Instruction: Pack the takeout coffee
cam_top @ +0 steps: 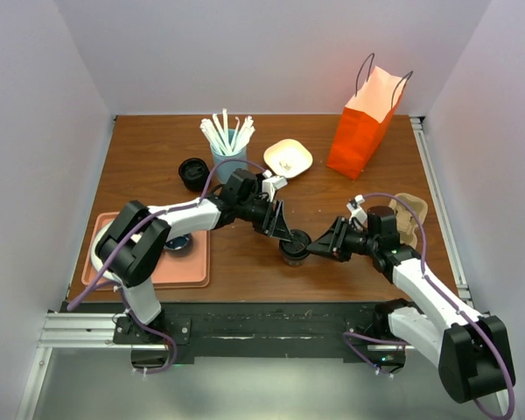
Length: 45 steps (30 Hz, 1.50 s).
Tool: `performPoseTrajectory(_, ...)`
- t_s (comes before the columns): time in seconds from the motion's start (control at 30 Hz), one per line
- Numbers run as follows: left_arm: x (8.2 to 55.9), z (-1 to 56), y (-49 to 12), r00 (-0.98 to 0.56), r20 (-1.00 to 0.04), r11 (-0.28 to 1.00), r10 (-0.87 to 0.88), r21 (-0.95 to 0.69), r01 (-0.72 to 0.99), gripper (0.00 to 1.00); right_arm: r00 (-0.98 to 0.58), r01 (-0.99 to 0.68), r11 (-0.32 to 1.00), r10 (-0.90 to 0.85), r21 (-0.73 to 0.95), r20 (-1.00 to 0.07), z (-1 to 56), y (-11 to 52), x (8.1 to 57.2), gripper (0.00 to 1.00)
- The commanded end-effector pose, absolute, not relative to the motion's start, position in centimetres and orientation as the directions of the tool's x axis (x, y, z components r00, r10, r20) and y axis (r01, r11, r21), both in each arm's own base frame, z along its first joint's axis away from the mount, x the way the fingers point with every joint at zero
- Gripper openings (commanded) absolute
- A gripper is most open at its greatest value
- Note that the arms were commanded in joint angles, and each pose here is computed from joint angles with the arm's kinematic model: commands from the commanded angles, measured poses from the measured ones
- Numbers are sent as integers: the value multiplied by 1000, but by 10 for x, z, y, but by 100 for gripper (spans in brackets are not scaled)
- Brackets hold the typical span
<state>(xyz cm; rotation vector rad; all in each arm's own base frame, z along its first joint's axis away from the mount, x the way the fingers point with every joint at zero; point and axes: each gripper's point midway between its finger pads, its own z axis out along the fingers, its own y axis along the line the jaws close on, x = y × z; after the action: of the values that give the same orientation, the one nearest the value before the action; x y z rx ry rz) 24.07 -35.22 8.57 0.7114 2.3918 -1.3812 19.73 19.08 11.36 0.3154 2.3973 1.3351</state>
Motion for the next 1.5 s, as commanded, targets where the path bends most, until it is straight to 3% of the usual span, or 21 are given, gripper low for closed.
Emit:
performPoseTrajectory(0.0, 213, -25, -285, -898, -245, 725, 366, -529, 440, 50, -901, -24, 516, 360, 856, -242, 120, 194, 204, 36)
performPoseTrajectory(0.27, 212, -27, -285, -898, -241, 727, 369, -527, 440, 50, -894, 25, 603, 370, 797, -252, 96, 182, 201, 28)
performPoseTrajectory(0.77, 204, -37, -280, -904, -207, 736, 375, -526, 426, 50, -856, 172, 641, 473, 748, -208, 43, 162, 188, 10)
performPoseTrajectory(1.27, 198, -48, -274, -913, -162, 757, 374, -515, 402, 50, -823, 404, 715, 556, 570, -114, -11, 126, 144, 14)
performPoseTrajectory(1.47, 197, -49, -274, -913, -157, 756, 377, -518, 401, 50, -822, 380, 702, 555, 603, -128, -1, 132, 155, 19)
